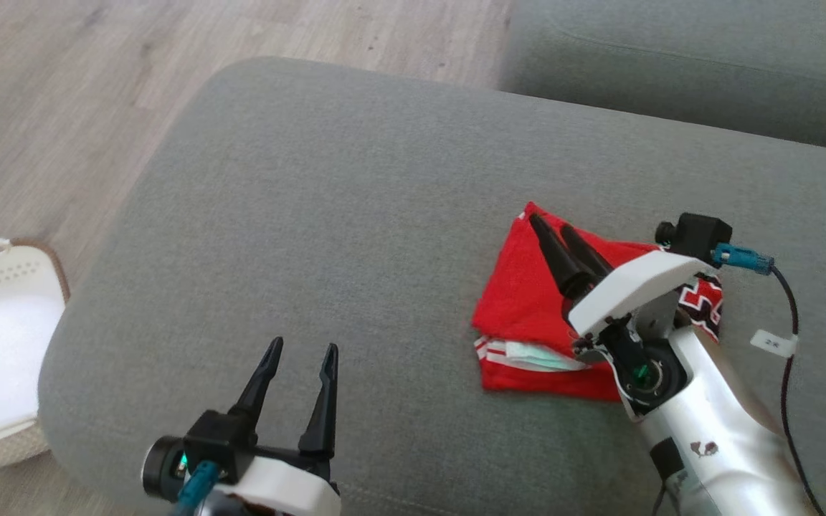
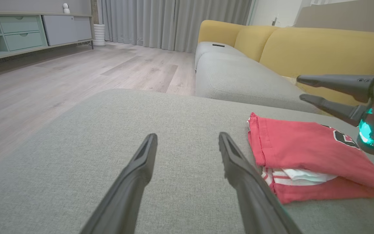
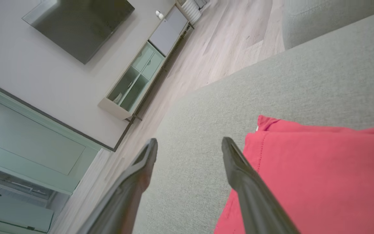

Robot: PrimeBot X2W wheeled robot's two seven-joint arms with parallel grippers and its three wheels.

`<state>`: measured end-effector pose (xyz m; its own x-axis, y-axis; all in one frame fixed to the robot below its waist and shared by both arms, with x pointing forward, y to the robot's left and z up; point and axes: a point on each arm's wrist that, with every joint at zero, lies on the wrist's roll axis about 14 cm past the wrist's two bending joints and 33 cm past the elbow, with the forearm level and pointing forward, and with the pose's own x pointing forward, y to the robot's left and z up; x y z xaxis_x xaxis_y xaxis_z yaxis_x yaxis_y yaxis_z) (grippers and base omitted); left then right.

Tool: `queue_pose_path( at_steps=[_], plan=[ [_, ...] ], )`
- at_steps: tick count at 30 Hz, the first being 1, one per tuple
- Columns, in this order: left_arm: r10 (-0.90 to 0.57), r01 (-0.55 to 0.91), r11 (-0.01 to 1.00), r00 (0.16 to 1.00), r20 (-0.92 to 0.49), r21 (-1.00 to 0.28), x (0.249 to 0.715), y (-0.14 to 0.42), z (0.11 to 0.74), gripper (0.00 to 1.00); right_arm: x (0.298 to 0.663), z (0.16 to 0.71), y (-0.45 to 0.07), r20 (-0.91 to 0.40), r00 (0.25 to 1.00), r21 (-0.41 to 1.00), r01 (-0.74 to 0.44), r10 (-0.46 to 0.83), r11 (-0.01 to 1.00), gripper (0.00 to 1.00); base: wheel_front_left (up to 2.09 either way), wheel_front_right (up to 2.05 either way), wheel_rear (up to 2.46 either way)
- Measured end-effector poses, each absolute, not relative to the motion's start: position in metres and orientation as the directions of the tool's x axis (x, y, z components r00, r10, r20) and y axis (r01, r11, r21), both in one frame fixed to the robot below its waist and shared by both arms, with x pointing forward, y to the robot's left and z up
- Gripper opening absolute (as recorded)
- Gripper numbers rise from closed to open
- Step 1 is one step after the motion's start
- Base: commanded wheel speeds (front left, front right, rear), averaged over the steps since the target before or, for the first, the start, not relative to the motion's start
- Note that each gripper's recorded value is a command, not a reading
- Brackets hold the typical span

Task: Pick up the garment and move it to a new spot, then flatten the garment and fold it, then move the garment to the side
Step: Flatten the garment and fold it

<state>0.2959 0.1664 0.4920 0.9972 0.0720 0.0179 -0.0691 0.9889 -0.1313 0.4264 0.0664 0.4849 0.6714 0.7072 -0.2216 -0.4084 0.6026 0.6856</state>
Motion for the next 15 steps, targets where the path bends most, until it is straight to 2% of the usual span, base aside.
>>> queue_pose_path(
  at_steps=[3, 7, 15],
  plan=[
    [0.056, -0.052, 0.990, 0.998, 0.024, -0.134, 0.299, 0.162, 0.493, 1.00, 0.429, 0.494, 0.059, -0.193, 0.698, 0.669, -0.420, 0.689, 0.613, 1.00, 0.00, 0.00, 0.00],
    [0.048, -0.042, 0.990, 0.998, 0.041, -0.138, 0.302, 0.161, 0.498, 1.00, 0.437, 0.518, 0.031, -0.111, 0.778, 0.602, -0.442, 0.618, 0.665, 1.00, 0.00, 0.00, 0.00],
    [0.022, -0.017, 0.988, 0.999, 0.033, -0.154, 0.303, 0.154, 0.494, 1.00, 0.409, 0.499, -0.065, -0.100, 0.901, 0.491, -0.324, 0.422, 0.809, 1.00, 0.00, 0.00, 0.00]
  ],
)
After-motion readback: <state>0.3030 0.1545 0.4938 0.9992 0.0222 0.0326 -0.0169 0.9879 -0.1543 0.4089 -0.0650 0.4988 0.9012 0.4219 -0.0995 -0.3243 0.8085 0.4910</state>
